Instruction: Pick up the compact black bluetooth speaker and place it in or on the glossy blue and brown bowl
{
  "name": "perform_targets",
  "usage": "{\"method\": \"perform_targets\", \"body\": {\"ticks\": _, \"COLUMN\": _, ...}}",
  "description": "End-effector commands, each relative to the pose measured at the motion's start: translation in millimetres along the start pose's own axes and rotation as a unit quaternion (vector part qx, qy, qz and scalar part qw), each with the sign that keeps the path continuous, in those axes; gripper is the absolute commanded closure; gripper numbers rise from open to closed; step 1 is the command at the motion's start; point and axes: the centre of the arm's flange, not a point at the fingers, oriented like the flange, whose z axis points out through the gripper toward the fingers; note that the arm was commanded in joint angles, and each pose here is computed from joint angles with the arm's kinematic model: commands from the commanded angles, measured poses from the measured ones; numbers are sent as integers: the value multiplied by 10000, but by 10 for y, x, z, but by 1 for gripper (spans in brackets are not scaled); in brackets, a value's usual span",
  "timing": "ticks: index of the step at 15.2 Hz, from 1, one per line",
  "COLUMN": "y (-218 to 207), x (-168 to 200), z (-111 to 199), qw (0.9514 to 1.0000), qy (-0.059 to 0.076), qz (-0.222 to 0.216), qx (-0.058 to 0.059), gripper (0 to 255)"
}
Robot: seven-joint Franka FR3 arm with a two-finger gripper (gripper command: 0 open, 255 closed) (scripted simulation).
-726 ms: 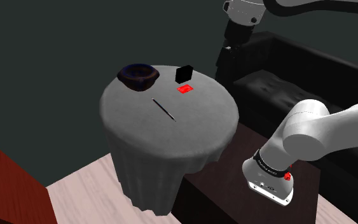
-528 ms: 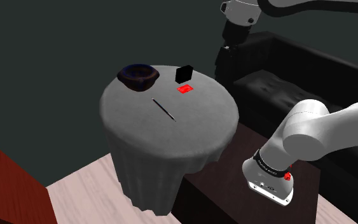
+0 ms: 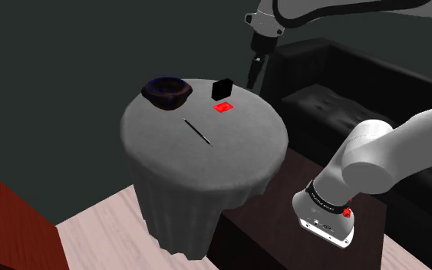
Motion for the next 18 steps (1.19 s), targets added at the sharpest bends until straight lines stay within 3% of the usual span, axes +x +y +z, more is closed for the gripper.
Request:
{"method": "perform_targets", "body": {"ticks": 1, "y": 200, "x": 98, "z": 134, "qw": 9995, "qy": -5, "qz": -315, "qx": 20, "gripper": 0}}
{"method": "perform_targets", "body": {"ticks": 5, "y": 551, "x": 426, "z": 383, "qw": 9959, "qy": -17, "qz": -897, "qx": 71, "gripper": 0}}
{"method": "perform_targets", "body": {"ticks": 9, "y": 858, "x": 792, "z": 636, "qw": 9890, "qy": -28, "qz": -1476, "qx": 121, "gripper": 0}}
{"method": "perform_targets", "body": {"ticks": 13, "y": 1119, "x": 1191, "z": 893, "qw": 9786, "qy": -40, "qz": -2050, "qx": 171, "gripper": 0}}
{"method": "perform_targets", "body": {"ticks": 17, "y": 1329, "x": 1616, "z": 1154, "qw": 9649, "qy": -51, "qz": -2617, "qx": 221, "gripper": 0}}
{"method": "perform_targets", "body": {"ticks": 18, "y": 1343, "x": 1650, "z": 1174, "qw": 9637, "qy": -52, "qz": -2662, "qx": 225, "gripper": 0}}
